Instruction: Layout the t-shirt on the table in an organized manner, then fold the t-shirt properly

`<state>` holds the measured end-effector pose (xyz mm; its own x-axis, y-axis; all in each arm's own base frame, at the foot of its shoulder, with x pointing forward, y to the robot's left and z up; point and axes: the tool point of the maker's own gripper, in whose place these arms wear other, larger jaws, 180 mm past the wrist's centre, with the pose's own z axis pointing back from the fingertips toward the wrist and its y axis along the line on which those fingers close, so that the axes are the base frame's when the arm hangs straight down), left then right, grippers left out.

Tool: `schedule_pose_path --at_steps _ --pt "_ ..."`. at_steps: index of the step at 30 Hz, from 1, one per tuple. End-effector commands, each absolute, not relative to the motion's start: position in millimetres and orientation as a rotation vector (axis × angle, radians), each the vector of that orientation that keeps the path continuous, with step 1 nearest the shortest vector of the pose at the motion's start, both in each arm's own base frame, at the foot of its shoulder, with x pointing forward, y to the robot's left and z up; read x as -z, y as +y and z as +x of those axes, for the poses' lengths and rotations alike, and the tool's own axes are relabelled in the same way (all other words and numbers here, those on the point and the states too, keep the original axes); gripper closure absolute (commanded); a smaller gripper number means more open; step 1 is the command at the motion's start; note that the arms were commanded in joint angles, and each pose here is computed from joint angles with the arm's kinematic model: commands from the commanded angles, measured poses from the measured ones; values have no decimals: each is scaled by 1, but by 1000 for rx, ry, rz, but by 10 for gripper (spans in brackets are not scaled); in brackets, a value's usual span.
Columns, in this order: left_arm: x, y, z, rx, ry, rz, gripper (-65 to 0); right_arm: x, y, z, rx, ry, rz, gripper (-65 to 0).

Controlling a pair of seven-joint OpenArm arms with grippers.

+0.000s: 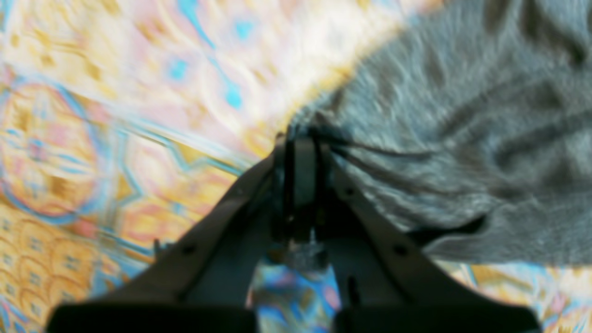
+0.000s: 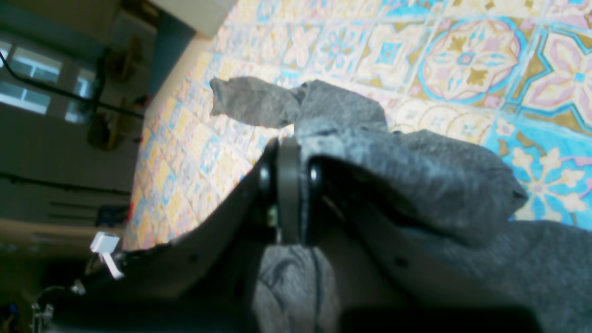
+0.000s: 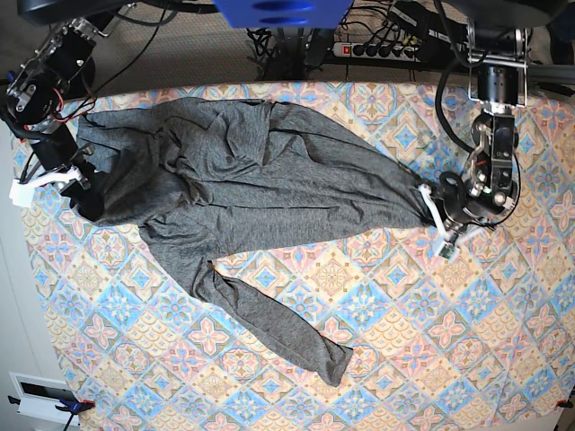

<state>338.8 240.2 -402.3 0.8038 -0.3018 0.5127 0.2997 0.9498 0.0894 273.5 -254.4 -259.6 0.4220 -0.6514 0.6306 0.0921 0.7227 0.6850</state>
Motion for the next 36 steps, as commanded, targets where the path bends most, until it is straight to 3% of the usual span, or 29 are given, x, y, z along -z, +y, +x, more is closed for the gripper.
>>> schedule_pose_path --at_steps 1,5,12,15,21,24,30,36 --pt "392 260 350 288 -576 39 0 247 -251 279 473 -1080 639 0" --pt "397 267 356 248 -609 23 -30 252 -241 279 456 -1054 656 0" --pt "383 230 365 275 -682 -34 -345 255 -237 278 450 -1042 663 0" --pt "361 201 367 316 -729 -61 -423 255 -237 278 450 -1042 663 0" --pt "276 114 366 417 -880 -135 -425 255 -237 278 451 -1041 663 0" --pt "264 65 368 503 -861 -197 -425 258 -238 278 460 -1035 665 0" --pt "314 -33 344 714 -663 -287 -425 265 -242 278 484 -1019 668 0" --pt "361 -80 310 885 -490 -272 -425 278 -246 278 518 -991 675 0"
